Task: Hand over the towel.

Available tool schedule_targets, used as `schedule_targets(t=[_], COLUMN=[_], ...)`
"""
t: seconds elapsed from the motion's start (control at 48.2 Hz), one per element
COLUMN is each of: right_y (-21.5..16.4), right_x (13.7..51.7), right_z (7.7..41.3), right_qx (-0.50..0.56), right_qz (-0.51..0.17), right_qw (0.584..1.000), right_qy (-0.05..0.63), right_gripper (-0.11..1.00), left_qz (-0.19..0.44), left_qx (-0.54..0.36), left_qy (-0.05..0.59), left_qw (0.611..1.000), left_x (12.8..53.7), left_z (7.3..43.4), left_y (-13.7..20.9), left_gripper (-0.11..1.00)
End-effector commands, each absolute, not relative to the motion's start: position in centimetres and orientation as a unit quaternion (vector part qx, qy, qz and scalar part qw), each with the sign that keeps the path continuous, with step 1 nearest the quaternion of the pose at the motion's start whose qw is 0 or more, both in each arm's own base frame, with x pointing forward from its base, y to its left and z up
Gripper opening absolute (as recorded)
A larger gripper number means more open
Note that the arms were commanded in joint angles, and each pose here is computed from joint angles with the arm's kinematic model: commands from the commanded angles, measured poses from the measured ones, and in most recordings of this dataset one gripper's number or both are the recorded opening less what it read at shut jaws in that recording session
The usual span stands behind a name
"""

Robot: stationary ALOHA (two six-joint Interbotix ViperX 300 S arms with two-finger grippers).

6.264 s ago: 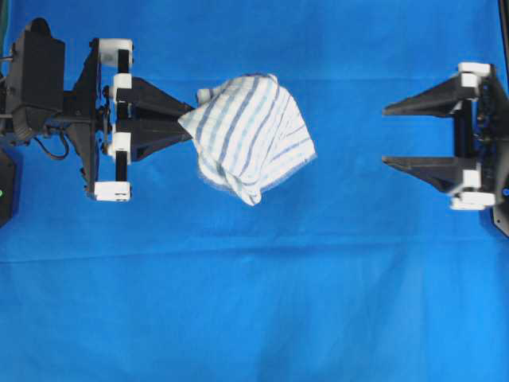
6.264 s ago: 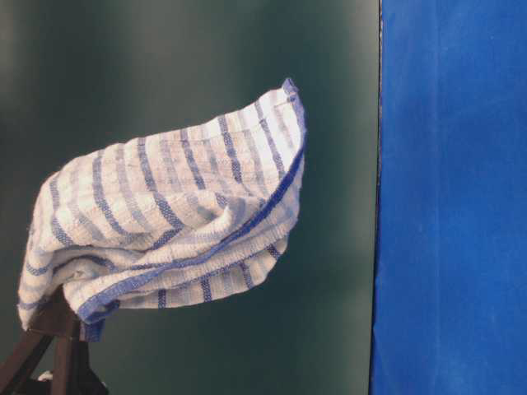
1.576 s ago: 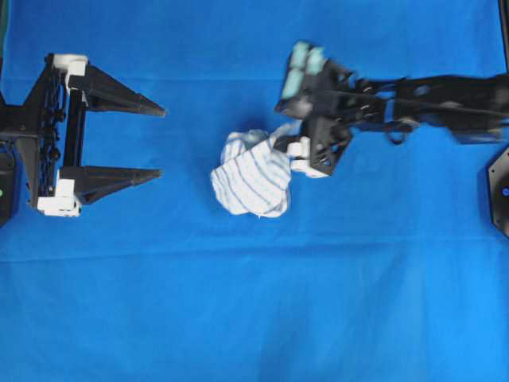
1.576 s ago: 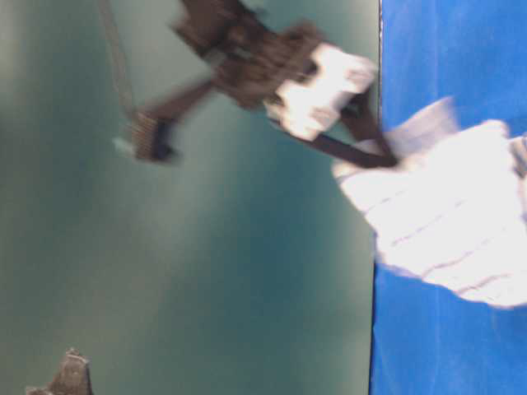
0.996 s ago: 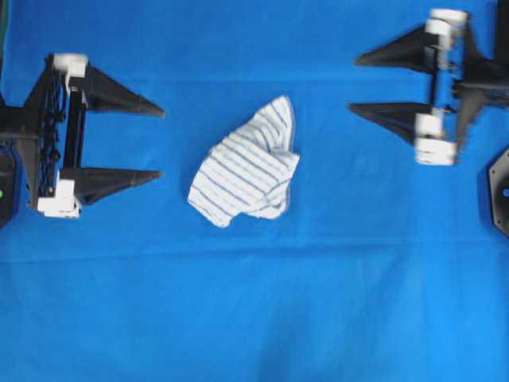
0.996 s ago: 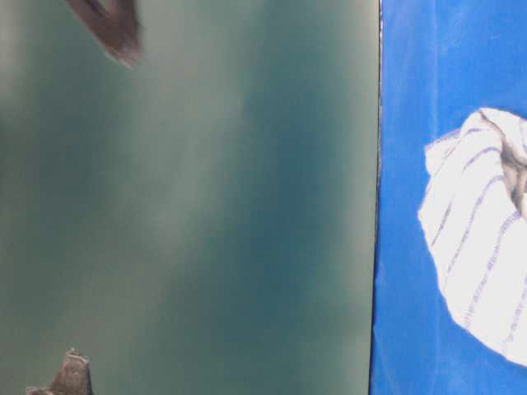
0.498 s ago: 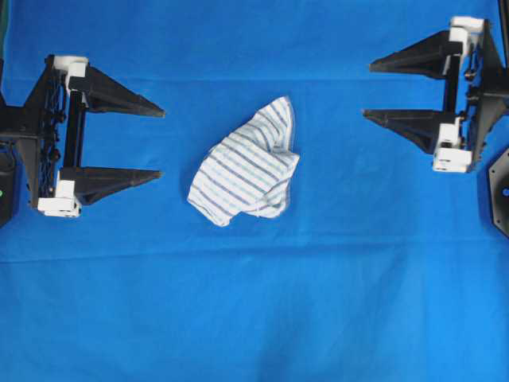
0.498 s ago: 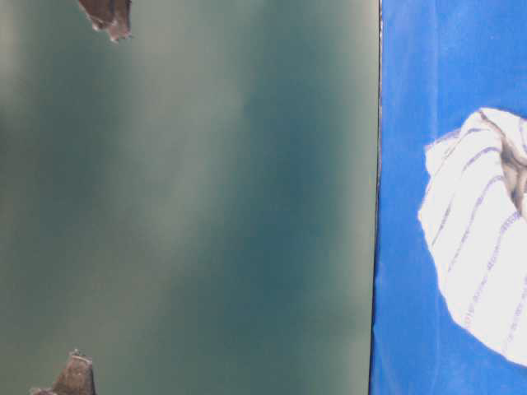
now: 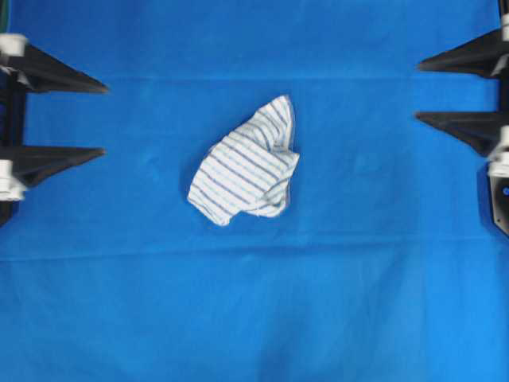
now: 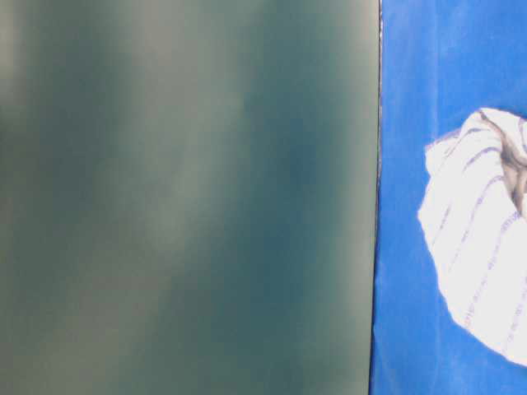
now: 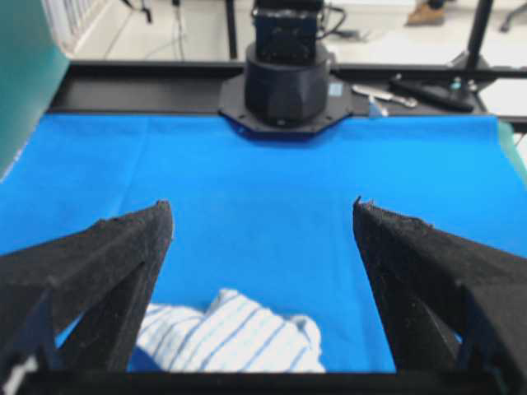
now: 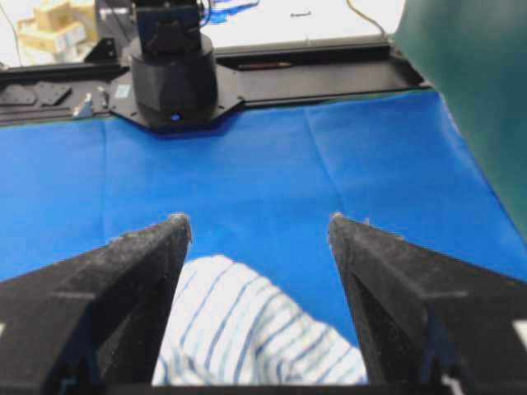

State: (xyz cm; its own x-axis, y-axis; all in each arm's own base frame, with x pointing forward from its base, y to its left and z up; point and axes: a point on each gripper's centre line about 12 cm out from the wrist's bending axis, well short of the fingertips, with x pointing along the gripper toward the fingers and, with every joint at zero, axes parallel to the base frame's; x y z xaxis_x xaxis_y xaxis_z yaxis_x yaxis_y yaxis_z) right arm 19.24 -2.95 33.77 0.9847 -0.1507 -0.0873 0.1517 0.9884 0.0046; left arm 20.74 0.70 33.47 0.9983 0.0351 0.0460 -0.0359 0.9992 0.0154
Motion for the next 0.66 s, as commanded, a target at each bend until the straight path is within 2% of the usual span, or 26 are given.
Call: schedule_targets(t=[0.0,0.27,0.477,0.643], right_y=[-2.7,-2.1,-2.0,-1.9], right_x=[17.7,13.9,13.4,13.5], right_z=[34.0,29.6,26.0,25.3], right_qx=[0.005,0.007,0.013,0.017], right_qz=[-0.074,-0.074,-0.074,-0.071], right_qw=[0.997,0.997,0.996,0.996], right_qy=[0.030,0.017,0.046,0.046], right_gripper=[0.69,0.69,0.64,0.63], left_qz=[0.019,0.018,0.017,0.017], left_qx=[0.008,0.005,-0.008,-0.019], left_qy=[-0.034,-0.039,-0.035,-0.035], left_qw=[0.999,0.999,0.999,0.999], left_x=[19.2,14.7,12.6,11.6], left_z=[33.9,29.7,26.1,25.0], left_y=[0.7,0.5,0.4,0.4], left_gripper=[0.86,0.86,0.86,0.85])
